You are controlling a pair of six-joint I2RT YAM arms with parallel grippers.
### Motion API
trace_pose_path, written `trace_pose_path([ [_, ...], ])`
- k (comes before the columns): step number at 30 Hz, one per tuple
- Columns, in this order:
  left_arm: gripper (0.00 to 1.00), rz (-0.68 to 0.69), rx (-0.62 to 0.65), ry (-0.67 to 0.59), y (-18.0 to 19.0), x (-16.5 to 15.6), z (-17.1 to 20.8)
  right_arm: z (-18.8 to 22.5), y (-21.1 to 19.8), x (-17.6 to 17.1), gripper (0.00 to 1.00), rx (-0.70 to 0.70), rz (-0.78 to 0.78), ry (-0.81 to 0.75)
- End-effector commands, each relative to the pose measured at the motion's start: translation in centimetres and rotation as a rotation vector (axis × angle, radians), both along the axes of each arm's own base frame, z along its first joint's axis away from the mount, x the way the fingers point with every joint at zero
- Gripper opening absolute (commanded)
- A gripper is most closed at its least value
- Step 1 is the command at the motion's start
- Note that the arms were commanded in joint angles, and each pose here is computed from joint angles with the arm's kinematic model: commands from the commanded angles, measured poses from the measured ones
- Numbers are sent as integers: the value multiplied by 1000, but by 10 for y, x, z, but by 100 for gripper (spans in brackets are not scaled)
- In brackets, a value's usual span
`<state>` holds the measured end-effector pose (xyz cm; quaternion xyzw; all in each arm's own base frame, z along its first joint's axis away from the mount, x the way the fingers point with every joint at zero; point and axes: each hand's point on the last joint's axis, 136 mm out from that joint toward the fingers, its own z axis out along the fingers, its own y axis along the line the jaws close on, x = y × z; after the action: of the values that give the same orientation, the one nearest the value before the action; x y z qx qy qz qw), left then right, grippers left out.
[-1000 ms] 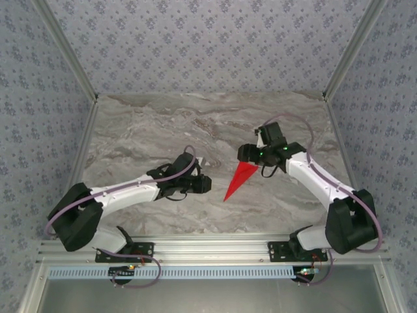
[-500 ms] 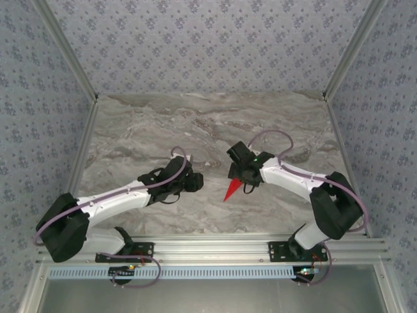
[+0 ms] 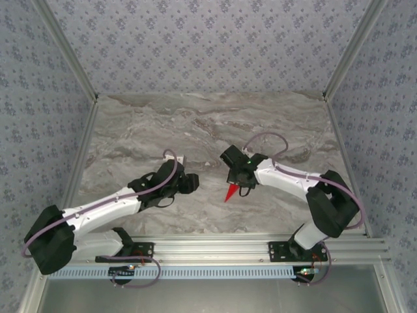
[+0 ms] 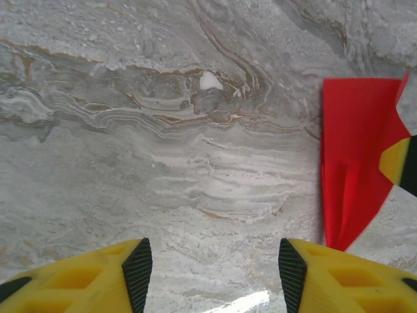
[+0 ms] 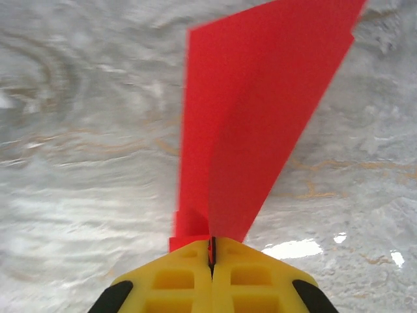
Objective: Fold a paper plane with a square sheet of paper (fold left side to right side)
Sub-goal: Pick up the paper plane at the center of the table.
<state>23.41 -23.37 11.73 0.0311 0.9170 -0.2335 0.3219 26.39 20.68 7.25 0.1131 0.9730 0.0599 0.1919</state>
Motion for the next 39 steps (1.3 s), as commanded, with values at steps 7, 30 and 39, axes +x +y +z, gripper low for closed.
trace_pose_path([
  [7,64,93,36,-82,37,-3,21,67,64,2,0,343,313,-185],
  [30,73,119,26,-109,50,-8,28,17,5,-31,72,102,423,14],
  [39,74,118,25,-103,52,-11,26,-14,28,-32,73,98,460,102],
])
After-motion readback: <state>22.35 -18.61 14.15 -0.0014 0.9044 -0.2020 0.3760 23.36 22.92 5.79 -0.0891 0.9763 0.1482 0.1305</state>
